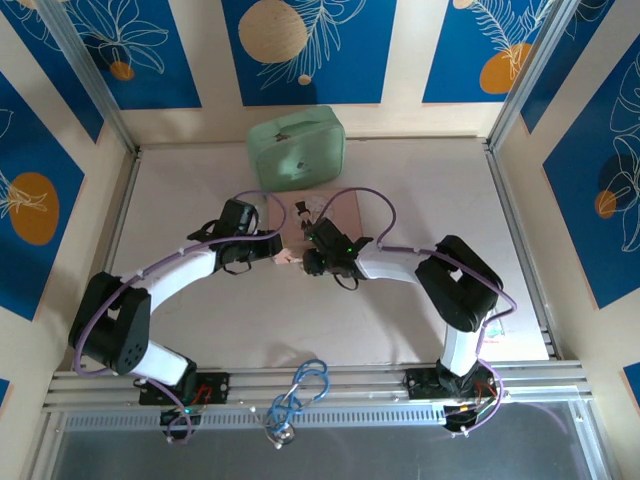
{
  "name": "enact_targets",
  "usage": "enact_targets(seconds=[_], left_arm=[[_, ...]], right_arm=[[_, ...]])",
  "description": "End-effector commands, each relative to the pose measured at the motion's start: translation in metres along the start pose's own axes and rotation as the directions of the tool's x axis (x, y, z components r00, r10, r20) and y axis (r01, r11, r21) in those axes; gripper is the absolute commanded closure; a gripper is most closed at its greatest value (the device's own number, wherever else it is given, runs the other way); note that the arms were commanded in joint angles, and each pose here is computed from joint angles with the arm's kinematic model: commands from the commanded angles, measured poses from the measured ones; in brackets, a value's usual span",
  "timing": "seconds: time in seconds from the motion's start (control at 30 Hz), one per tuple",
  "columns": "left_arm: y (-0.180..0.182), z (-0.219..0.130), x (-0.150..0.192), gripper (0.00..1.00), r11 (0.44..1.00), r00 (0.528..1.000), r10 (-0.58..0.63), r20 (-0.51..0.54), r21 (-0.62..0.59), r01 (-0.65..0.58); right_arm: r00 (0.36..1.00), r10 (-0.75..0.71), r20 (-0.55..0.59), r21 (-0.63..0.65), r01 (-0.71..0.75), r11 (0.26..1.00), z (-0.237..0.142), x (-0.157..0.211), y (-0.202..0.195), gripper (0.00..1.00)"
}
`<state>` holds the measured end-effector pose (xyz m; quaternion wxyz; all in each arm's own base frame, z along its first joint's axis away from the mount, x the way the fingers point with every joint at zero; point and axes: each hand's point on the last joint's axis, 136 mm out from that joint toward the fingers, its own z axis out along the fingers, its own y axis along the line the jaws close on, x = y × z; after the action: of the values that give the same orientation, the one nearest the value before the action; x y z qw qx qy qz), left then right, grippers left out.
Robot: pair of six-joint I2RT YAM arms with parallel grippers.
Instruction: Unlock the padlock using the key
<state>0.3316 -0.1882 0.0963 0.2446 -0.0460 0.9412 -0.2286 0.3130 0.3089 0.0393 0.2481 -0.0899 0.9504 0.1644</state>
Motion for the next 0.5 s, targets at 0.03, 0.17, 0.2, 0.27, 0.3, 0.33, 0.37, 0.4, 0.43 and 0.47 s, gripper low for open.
enact_targets(seconds=[0.03, 0.17, 0.2, 0.27, 0.3, 0.33, 0.37, 0.4, 0.43, 0.47], left_arm=[[0.007, 0.001, 0.006, 0.50, 1.000, 1.000, 0.002, -0.025, -0.005, -0.002], [0.007, 0.000, 0.006, 0.50, 1.000, 1.000, 0.004, -0.024, -0.006, -0.004], [0.007, 0.000, 0.006, 0.50, 1.000, 1.000, 0.004, -0.023, -0.007, -0.004], [0.008, 0.000, 0.006, 0.50, 1.000, 1.000, 0.008, -0.023, -0.012, -0.008], [0.008, 0.000, 0.006, 0.50, 1.000, 1.000, 0.009, -0.023, -0.013, -0.009], [0.008, 0.000, 0.006, 0.50, 1.000, 1.000, 0.011, -0.023, -0.014, -0.011], [0.009, 0.000, 0.006, 0.50, 1.000, 1.000, 0.010, -0.024, -0.015, -0.010], [0.009, 0.000, 0.006, 0.50, 1.000, 1.000, 0.009, -0.024, -0.016, -0.009], [0.009, 0.001, 0.006, 0.50, 1.000, 1.000, 0.008, -0.026, -0.017, -0.009], [0.010, 0.001, 0.005, 0.50, 1.000, 1.000, 0.006, -0.026, -0.019, -0.006]], right_arm=[[0.999, 0.040, -0.014, 0.110, -0.038, 0.993, 0.002, 0.001, -0.012, 0.76], [0.994, 0.076, -0.072, 0.194, -0.061, 0.979, 0.001, 0.011, -0.022, 0.87], [0.992, 0.089, -0.084, 0.214, -0.070, 0.974, -0.001, 0.014, -0.024, 0.89], [0.986, 0.125, -0.112, 0.253, -0.093, 0.963, -0.006, 0.021, -0.029, 0.92], [0.982, 0.142, -0.123, 0.256, -0.107, 0.961, -0.008, 0.024, -0.029, 0.92], [0.980, 0.152, -0.127, 0.241, -0.119, 0.963, -0.009, 0.026, -0.027, 0.92], [0.978, 0.166, -0.125, 0.230, -0.134, 0.964, -0.012, 0.028, -0.025, 0.92], [0.976, 0.177, -0.125, 0.218, -0.147, 0.965, -0.013, 0.028, -0.023, 0.92], [0.973, 0.194, -0.125, 0.215, -0.164, 0.963, -0.016, 0.029, -0.023, 0.92], [0.969, 0.209, -0.130, 0.214, -0.178, 0.960, -0.018, 0.030, -0.022, 0.92]])
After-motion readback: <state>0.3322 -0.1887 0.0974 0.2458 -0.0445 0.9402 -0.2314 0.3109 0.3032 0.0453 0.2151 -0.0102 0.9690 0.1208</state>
